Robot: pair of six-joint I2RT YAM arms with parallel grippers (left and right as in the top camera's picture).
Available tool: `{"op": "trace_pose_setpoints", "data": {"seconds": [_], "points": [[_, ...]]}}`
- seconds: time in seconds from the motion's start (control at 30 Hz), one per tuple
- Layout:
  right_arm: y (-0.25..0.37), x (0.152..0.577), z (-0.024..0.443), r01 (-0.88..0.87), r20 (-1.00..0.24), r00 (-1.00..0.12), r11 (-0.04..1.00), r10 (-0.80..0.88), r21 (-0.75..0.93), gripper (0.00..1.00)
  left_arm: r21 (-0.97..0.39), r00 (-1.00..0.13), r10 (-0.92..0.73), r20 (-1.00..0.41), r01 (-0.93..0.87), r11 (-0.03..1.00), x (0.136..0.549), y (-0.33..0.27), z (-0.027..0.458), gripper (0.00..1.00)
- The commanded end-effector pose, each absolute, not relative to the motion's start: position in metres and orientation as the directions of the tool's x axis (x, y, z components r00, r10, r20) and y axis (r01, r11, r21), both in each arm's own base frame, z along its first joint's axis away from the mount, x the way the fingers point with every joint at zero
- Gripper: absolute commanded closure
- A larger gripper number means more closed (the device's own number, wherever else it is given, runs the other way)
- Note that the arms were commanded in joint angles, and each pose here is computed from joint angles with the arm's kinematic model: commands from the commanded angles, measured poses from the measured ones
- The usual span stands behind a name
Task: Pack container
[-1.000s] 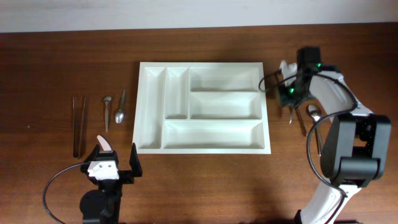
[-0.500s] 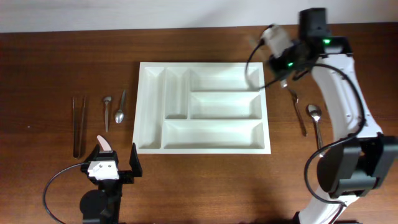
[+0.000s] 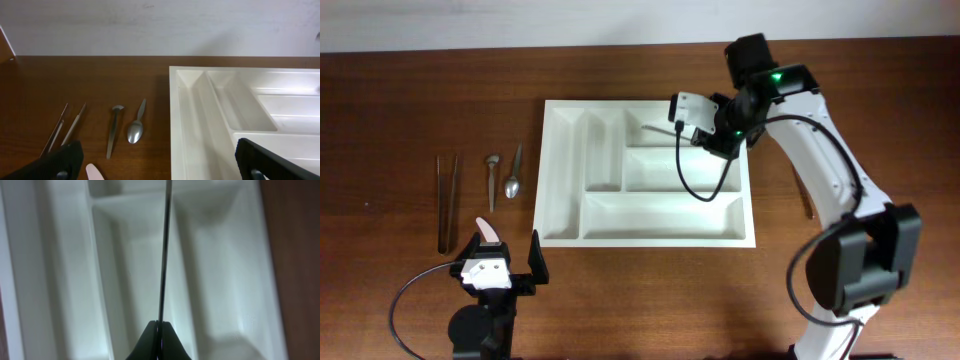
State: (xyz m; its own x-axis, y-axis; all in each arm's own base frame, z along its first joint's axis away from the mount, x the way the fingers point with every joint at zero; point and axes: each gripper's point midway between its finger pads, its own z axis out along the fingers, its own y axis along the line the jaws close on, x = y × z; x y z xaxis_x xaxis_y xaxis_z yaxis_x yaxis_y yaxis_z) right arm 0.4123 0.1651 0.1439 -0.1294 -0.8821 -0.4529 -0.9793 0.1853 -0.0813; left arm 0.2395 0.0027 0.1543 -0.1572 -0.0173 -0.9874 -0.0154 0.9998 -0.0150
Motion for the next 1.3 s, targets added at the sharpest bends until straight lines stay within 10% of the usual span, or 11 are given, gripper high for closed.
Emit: {"op": "trace_pose_setpoints", "data": {"seconds": [0.0, 0.4, 0.5, 0.87, 1.27], "points": [[0.168, 0.406, 0.111, -0.989, -0.415, -0.126, 0.145, -0.901, -0.015, 0.96, -0.015, -0.157, -0.015, -0.987, -0.001, 1.0, 0.24, 0.0, 0.151, 0.01], [0.172, 0.397, 0.066, -0.985, -0.369, -0.165, 0.137, -0.915, 0.101, 0.96, -0.015, -0.157, -0.015, -0.987, -0.001, 1.0, 0.24, 0.0, 0.151, 0.01], [0.172, 0.397, 0.066, -0.981, -0.365, -0.187, 0.157, -0.912, 0.111, 0.64, -0.015, -0.157, -0.015, -0.987, -0.001, 1.0, 0.24, 0.0, 0.151, 0.01], [0.079, 0.452, 0.163, -0.584, -0.367, -0.773, 0.806, -0.518, 0.092, 0.43, -0.015, -0.157, -0.015, -0.987, -0.001, 1.0, 0.24, 0.0, 0.151, 0.01], [-0.061, 0.432, 0.15, -0.217, -0.255, -0.949, 0.97, -0.184, 0.108, 0.44, -0.015, -0.157, -0.015, -0.987, -0.001, 1.0, 0.24, 0.0, 0.151, 0.01]]}}
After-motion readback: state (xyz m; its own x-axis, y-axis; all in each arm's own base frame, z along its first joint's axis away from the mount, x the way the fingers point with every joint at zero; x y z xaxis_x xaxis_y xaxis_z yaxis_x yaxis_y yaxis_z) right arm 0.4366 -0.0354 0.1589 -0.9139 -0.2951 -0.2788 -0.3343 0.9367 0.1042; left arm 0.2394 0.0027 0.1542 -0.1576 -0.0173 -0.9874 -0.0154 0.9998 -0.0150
